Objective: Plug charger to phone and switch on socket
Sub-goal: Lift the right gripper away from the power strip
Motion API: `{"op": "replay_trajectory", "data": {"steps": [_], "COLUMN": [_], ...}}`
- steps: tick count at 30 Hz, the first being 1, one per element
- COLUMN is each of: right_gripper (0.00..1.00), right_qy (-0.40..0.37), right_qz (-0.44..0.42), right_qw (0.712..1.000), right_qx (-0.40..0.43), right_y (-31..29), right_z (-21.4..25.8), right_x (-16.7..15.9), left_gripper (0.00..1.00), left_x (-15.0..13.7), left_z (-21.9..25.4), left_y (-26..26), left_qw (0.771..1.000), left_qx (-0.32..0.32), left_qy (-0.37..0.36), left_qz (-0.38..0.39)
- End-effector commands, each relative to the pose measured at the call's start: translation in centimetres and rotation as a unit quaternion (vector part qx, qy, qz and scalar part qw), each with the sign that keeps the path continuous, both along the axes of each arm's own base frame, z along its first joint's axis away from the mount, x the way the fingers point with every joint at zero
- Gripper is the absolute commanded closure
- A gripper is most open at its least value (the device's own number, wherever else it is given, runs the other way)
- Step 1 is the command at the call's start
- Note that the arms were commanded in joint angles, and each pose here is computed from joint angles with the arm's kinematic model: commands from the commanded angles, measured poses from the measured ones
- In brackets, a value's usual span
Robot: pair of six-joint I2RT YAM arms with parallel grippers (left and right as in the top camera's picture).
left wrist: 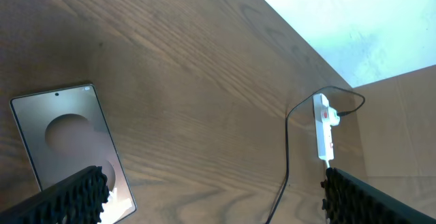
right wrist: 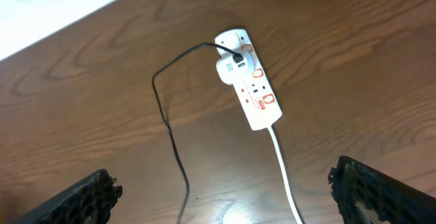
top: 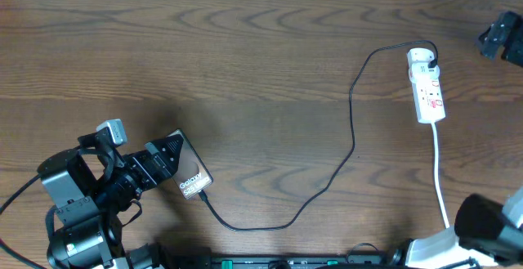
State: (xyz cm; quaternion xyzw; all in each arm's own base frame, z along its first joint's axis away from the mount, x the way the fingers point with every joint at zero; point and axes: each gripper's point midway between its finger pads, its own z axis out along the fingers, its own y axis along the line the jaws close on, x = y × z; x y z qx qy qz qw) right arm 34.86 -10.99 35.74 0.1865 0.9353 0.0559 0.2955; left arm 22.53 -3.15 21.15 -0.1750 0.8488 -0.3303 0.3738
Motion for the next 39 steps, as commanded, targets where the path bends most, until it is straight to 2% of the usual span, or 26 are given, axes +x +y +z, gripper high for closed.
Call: {"op": "replay_trajectory", "data": {"steps": [1,28,34,39], "right_gripper": [0.01,0.01,0.01,0.01], "right_qy": [-0.01,-0.012,-0.012,-0.012], "right_qz": [-0.012,-0.013,-0.013,-0.013], "right_qw": [1.0,1.0,1.0,1.0], "right_qx": [-0.006,-0.008,-0.008,-0.008], "right_y": [0.1,0.2,0.2,0.2], "right_z": [0.9,1.1,1.1,1.1], "right_x": [-0.6,-0.7,-0.7,-0.7], "left_gripper": [0.0,0.01,0.01,0.01], "left_x": [0.0,-0.1,-1.3,-1.7], "left_z": [0.1,0.0,-2.5,-1.8], "left_y": [0.1,-0.2,1.9,2.6], "left_qw": [1.0,1.0,0.991,0.98], "left_qx": [0.007,0.008,0.109,0.184], "left_qy": [-0.003,-0.002,0.051,-0.001], "left_qz": [0.0,-0.005,0.052,0.076]}}
